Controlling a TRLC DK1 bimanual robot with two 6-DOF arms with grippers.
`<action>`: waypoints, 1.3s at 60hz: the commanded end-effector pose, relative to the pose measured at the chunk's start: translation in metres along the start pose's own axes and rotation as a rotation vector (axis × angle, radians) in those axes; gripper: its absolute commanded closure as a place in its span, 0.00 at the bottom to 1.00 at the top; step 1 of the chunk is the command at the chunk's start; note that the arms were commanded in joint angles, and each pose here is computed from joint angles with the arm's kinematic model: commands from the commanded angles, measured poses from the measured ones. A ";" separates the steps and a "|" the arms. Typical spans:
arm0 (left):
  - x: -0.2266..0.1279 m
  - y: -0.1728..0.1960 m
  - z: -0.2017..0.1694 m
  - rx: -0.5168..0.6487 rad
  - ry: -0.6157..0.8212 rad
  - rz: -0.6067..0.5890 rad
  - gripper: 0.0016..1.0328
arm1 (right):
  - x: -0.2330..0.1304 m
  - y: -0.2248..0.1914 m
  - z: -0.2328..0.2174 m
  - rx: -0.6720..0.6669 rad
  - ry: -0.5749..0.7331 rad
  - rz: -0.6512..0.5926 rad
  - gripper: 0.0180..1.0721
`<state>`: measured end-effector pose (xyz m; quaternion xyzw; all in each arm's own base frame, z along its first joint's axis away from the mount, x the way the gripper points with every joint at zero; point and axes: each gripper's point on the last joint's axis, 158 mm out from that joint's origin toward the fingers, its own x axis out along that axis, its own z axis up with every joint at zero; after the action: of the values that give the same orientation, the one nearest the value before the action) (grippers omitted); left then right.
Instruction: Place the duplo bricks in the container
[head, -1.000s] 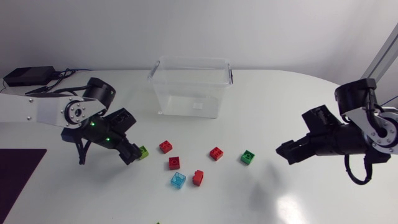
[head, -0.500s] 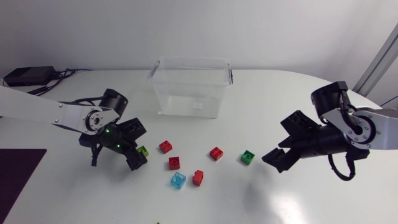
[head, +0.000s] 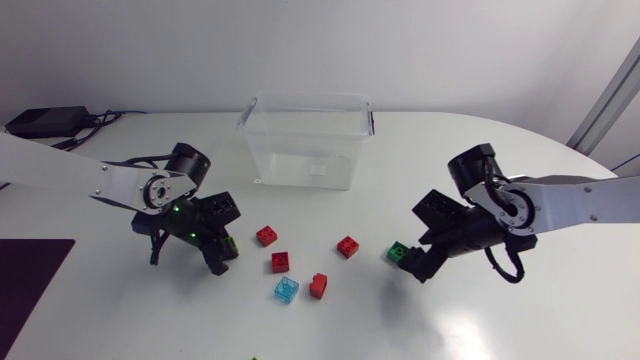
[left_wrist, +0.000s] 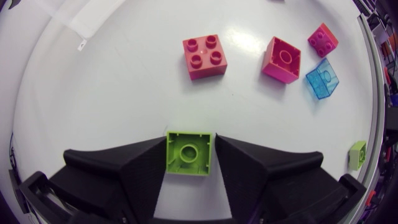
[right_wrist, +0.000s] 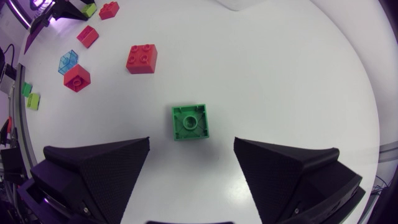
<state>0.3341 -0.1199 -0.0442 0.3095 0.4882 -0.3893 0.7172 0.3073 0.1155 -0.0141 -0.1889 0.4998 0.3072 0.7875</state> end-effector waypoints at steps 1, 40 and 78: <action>0.003 -0.020 -0.020 0.042 0.051 -0.050 0.64 | 0.010 -0.001 0.003 -0.046 0.017 -0.003 0.09; -0.102 0.001 0.054 0.069 -0.175 0.052 0.70 | 0.035 0.004 0.004 -0.117 0.046 -0.012 0.64; -0.147 0.095 0.185 -0.111 -0.495 0.137 0.69 | -0.005 -0.004 0.018 -0.101 -0.012 -0.095 0.74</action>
<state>0.4521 -0.1765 0.1599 0.2172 0.2994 -0.3753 0.8499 0.3234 0.1230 -0.0109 -0.2515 0.4723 0.3001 0.7897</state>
